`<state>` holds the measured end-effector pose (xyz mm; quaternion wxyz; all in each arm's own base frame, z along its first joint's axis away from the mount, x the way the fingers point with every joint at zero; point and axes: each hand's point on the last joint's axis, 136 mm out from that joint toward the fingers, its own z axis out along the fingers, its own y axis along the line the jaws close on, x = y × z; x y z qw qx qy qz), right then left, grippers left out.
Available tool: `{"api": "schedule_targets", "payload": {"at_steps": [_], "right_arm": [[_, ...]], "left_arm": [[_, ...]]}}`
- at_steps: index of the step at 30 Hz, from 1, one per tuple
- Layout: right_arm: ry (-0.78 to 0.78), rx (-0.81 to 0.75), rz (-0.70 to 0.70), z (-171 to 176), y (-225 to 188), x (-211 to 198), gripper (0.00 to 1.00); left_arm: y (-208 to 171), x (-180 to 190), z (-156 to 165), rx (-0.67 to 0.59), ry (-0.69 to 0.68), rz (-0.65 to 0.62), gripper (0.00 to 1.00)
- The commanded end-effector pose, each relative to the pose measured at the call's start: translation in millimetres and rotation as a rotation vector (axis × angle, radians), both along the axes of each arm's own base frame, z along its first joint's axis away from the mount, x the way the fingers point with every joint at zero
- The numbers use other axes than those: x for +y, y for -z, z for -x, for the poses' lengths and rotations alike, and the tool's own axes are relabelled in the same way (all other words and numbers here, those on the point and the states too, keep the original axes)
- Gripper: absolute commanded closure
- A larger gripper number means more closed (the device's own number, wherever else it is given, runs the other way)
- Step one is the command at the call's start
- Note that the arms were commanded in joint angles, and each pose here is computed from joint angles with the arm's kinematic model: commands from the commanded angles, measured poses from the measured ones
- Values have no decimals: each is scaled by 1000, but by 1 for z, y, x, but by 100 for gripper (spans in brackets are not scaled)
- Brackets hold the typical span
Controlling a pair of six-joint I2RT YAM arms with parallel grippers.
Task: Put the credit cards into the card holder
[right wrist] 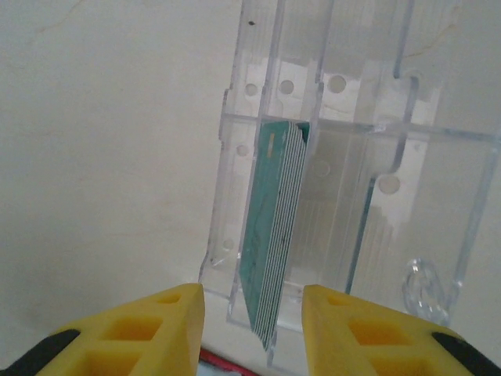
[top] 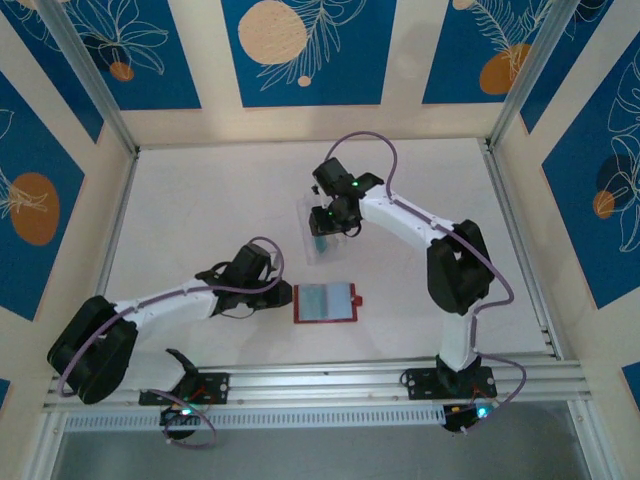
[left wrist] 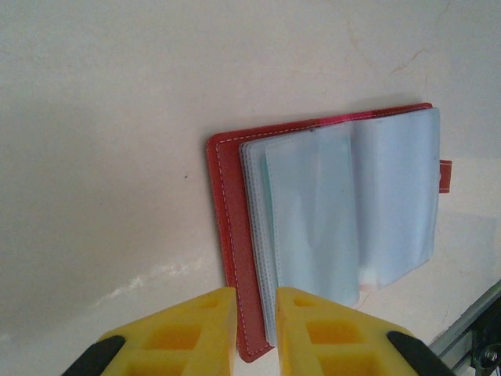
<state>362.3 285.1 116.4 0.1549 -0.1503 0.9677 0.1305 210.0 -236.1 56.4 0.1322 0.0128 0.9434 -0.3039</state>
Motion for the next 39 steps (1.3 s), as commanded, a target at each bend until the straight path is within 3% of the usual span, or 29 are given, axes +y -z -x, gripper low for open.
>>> {"api": "schedule_targets", "payload": {"at_steps": [1, 27, 39], "right_arm": [[-20, 6, 42, -4, 2, -3, 62], [-71, 37, 170, -6, 33, 8, 64], [-98, 87, -1, 1, 14, 28, 69]], "left_arm": [[-3, -5, -4, -13, 21, 27, 80], [3, -1, 1, -11, 20, 29, 80], [4, 1, 2, -13, 19, 29, 80]]}}
